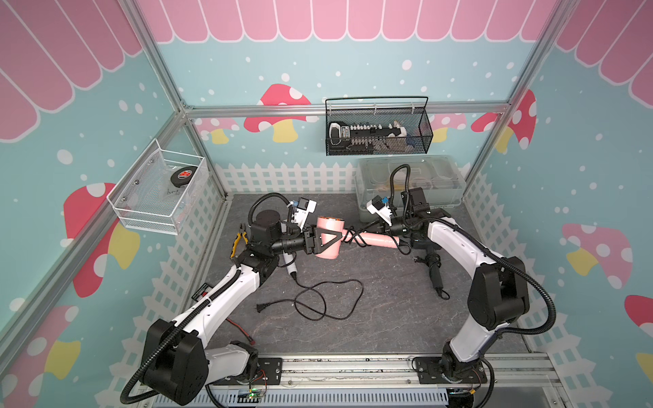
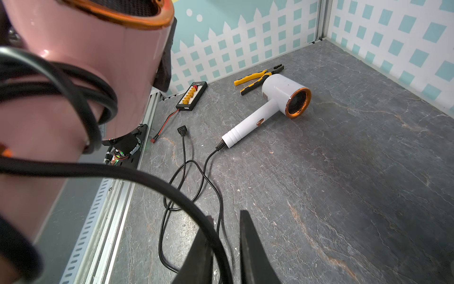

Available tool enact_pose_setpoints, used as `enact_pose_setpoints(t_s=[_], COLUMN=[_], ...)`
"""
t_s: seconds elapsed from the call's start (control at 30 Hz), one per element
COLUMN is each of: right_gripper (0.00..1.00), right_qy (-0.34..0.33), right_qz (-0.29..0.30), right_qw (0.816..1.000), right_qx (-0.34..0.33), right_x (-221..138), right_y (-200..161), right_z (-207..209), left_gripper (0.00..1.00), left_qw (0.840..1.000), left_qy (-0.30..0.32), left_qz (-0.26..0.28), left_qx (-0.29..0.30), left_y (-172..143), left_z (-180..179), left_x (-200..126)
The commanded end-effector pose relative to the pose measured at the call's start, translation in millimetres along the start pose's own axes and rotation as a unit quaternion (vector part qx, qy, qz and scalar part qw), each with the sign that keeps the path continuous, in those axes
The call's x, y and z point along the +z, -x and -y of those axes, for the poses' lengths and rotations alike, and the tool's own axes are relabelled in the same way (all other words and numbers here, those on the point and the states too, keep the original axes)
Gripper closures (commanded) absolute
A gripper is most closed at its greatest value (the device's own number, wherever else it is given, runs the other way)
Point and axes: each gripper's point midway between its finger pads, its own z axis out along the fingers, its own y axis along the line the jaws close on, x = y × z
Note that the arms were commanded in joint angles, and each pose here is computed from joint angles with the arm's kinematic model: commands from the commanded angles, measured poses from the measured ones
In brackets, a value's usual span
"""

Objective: Wrap the cord around the hair dryer
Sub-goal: Wrap the power cord around the hair dryer.

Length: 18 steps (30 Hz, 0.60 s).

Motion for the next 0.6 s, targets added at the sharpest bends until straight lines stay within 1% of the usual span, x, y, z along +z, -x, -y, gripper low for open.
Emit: enact_pose_setpoints(t_s=[0.0,0.2,0.33,0.57], right_gripper=[0.80,0.70,0.66,0.51], right_qy=[0.001,0.002,0.004,0.006], right_qz=[0.005,0.005,0.007,0.015], right_qw=[1.000,1.000,1.000,1.000], right_qx=[-0.015,-0.017,-0.017,-0.021], right_x=[-5,-6,-6,-7], right_y=[2,0,-1,-1], right_z=[-8,-12,-14,-19], left_gripper=[1.00,1.00,1.00,1.00], left_qw=[0.997,0.997,0.997,0.997], left_qy=[-0.038,-0.036,-0.036,-0.040], left_qz=[0.035,0.038,0.041,0.042], left_qx=[0.058,0.058,0.058,0.058], left_y=[28,31,32,34], left_z=[34,34,34,36], left_x=[-6,-6,-6,-6])
